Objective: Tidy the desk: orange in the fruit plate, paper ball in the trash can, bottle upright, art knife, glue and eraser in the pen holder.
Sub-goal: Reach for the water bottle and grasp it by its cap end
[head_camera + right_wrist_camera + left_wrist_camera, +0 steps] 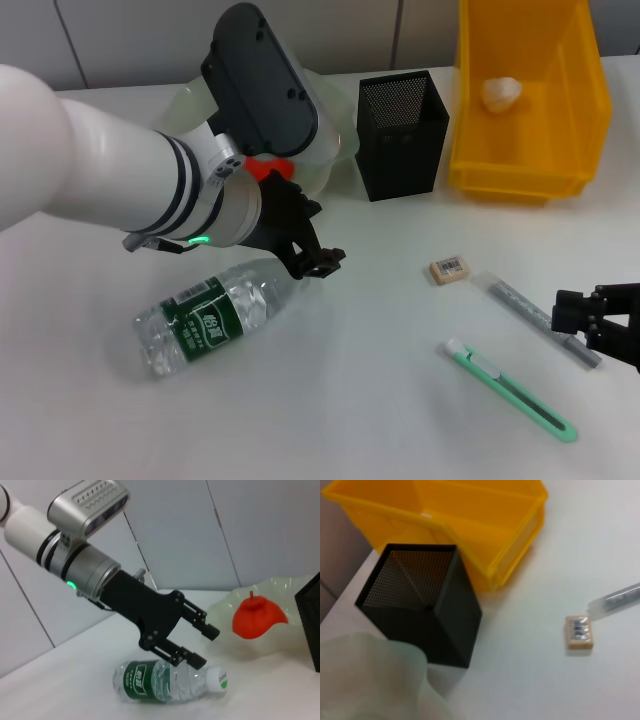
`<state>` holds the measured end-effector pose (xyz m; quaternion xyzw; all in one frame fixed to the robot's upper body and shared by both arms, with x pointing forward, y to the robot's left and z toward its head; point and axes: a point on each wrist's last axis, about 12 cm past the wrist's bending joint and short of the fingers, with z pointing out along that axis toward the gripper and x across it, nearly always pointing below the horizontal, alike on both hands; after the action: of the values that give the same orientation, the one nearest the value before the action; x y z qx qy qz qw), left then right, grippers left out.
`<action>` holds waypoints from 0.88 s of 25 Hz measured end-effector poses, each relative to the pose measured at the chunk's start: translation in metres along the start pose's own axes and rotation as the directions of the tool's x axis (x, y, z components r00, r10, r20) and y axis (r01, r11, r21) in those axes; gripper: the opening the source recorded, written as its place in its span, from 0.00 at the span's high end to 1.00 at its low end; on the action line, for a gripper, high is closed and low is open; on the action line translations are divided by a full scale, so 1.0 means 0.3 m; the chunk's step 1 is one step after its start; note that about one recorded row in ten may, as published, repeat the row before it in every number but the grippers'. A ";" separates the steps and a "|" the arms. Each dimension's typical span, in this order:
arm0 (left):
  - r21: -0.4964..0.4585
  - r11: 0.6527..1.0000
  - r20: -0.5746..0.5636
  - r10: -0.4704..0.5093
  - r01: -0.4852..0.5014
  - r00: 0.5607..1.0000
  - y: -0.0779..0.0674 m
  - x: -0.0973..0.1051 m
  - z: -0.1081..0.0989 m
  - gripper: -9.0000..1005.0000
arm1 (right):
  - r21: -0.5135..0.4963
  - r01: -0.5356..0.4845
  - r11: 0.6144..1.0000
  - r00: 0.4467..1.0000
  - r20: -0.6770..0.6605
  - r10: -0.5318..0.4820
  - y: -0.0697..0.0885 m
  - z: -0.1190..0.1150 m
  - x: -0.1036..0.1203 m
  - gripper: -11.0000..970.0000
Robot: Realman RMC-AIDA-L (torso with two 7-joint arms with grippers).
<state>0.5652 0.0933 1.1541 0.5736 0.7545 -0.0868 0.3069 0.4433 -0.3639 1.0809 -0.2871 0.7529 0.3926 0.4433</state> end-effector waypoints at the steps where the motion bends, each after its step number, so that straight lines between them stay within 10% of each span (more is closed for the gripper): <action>1: -0.005 1.000 -0.010 0.000 0.000 1.000 0.003 -0.002 0.004 0.41 | 0.000 0.000 1.000 1.000 0.000 0.000 0.000 0.000 0.000 0.80; 22: -0.002 1.000 -0.103 -0.005 0.004 0.995 -0.017 -0.031 0.029 0.41 | 0.004 -0.012 1.000 1.000 0.000 0.012 -0.013 0.005 0.012 0.81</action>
<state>0.5650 0.0799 1.1513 0.5753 0.7706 -0.0571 0.2681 0.4454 -0.3649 1.0761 -0.2816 0.7555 0.3938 0.4414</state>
